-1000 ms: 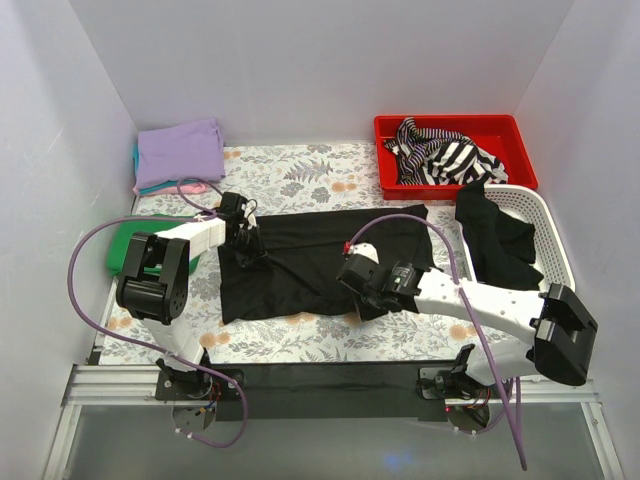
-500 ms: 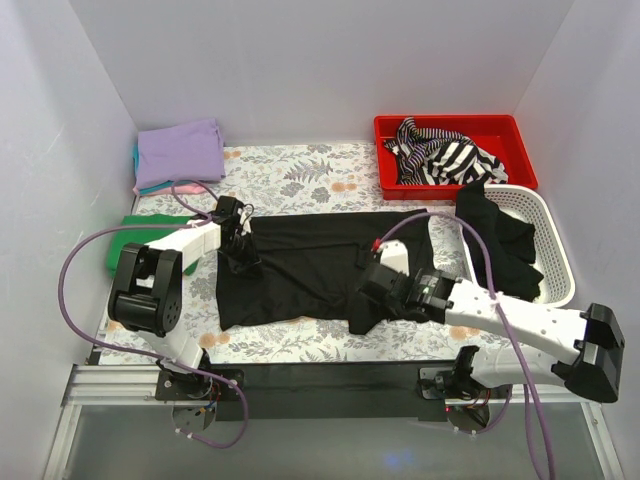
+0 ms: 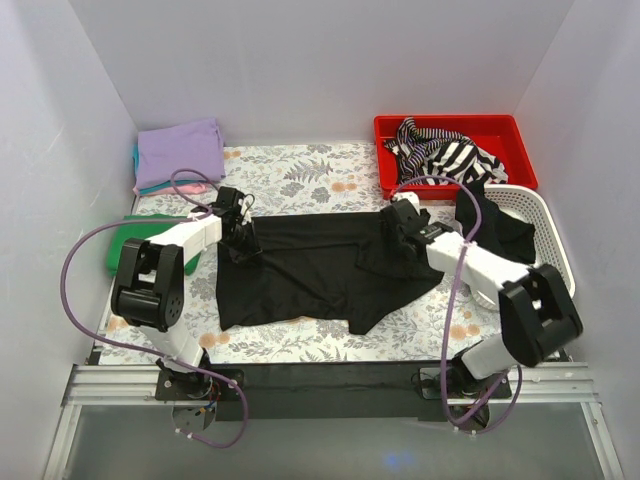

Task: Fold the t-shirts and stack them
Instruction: Fold the tshirt

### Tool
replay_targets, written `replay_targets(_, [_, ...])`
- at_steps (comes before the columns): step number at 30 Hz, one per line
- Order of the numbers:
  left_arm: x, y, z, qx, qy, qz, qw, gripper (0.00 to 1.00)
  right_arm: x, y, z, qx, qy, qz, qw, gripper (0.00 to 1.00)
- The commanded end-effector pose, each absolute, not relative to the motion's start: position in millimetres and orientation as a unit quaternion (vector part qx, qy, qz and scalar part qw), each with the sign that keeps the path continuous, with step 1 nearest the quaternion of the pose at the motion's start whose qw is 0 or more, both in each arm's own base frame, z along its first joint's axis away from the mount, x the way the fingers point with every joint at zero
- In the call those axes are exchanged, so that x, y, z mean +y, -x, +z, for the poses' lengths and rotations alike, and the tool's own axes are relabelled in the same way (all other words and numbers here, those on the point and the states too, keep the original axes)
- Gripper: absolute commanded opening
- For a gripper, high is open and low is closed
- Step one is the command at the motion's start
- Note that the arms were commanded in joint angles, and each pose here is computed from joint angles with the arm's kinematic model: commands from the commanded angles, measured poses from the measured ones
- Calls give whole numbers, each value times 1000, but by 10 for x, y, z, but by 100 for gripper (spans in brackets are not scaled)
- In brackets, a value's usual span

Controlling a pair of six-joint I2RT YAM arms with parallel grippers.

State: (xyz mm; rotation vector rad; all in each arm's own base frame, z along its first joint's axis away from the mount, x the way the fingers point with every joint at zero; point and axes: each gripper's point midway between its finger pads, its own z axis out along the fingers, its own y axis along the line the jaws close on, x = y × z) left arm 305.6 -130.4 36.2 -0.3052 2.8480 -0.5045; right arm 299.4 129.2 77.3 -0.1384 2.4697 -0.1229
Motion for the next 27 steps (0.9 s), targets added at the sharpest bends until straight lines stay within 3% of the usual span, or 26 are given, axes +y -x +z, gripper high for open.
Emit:
replay_targets(1, [-1279, -3248, 420, 968, 109, -176, 139, 12, 1589, -3488, 883, 929, 91, 2, 360, 68])
replay_targets(14, [-766, -3514, 163, 971, 152, -146, 117, 11, 1712, -3694, 72, 965, 107, 10, 239, 67])
replay_targets(27, [-478, -4005, 132, 975, 145, -111, 130, 6, 1609, -3550, -94, 971, 110, -3, 212, 66])
